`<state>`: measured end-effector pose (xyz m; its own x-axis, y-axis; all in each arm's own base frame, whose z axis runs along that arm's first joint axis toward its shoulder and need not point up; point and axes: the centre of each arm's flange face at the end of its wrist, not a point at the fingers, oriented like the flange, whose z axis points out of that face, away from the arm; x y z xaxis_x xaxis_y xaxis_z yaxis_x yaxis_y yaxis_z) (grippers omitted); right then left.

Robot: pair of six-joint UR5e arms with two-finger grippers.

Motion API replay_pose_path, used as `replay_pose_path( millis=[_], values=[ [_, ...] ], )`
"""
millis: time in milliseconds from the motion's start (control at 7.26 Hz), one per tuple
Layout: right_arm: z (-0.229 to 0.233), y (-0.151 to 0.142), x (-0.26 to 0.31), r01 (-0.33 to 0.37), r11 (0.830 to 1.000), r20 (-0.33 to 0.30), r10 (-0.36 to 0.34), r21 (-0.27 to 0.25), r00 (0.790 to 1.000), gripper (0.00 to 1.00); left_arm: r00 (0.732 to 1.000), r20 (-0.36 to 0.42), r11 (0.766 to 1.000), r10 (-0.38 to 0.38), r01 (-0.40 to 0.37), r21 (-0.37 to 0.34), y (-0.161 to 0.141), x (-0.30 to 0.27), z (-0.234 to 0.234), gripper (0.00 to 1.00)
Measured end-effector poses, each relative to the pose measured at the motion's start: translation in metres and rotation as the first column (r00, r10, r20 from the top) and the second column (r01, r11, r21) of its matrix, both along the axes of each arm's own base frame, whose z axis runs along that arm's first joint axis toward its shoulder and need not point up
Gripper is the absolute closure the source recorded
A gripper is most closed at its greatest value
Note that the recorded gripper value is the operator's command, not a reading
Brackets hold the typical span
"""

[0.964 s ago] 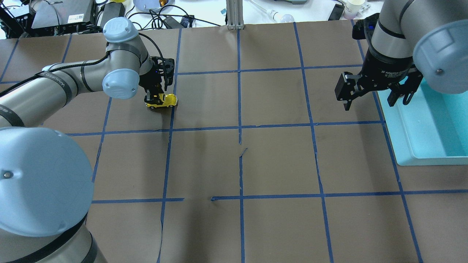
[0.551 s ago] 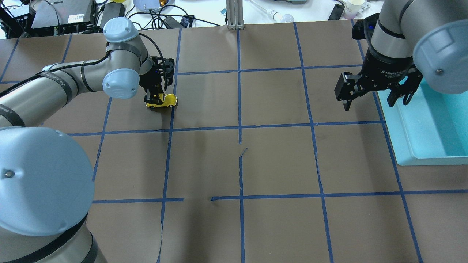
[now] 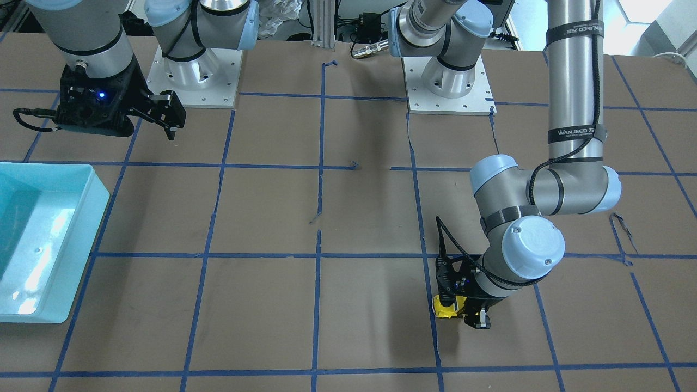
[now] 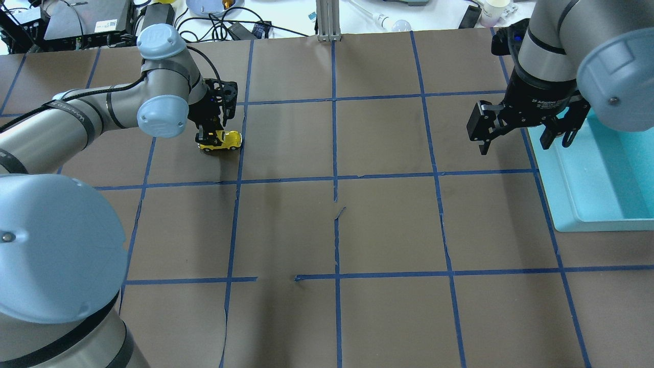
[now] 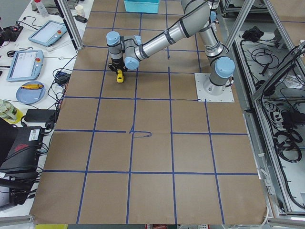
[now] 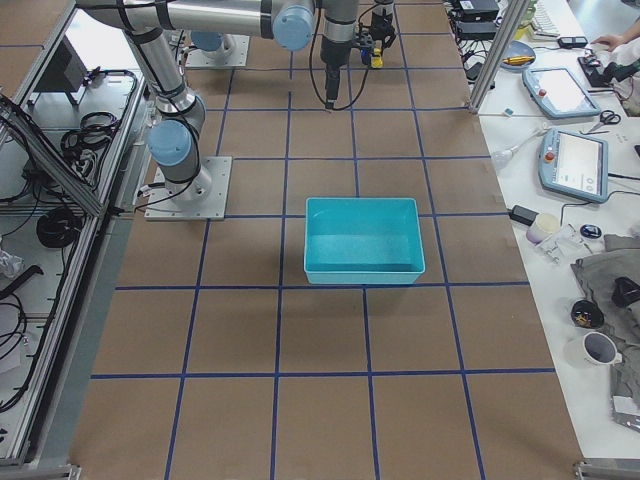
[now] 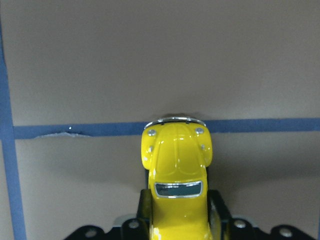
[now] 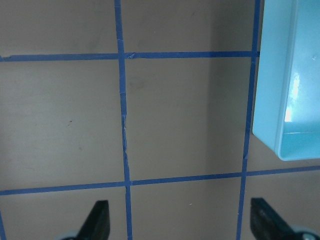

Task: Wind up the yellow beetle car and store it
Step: 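Drag the car backward with the left gripper while the right arm moves inward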

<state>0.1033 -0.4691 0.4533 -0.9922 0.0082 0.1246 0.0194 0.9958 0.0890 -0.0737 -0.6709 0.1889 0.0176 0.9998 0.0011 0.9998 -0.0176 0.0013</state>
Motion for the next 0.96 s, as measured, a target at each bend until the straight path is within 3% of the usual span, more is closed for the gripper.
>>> replay_pose_path(
  millis=[413,964],
  values=[
    [0.008,0.001,0.003,-0.012,1.0,0.022,0.013,-0.022,1.0,0.0,1.0,0.004,1.0,0.004,-0.004,-0.004,-0.001,0.029,0.001,1.0],
    [0.038,-0.003,0.034,-0.043,0.991,0.122,0.058,-0.125,0.991,0.0,1.0,0.031,1.0,-0.007,0.007,-0.002,-0.004,0.056,0.0,1.0]
  ],
)
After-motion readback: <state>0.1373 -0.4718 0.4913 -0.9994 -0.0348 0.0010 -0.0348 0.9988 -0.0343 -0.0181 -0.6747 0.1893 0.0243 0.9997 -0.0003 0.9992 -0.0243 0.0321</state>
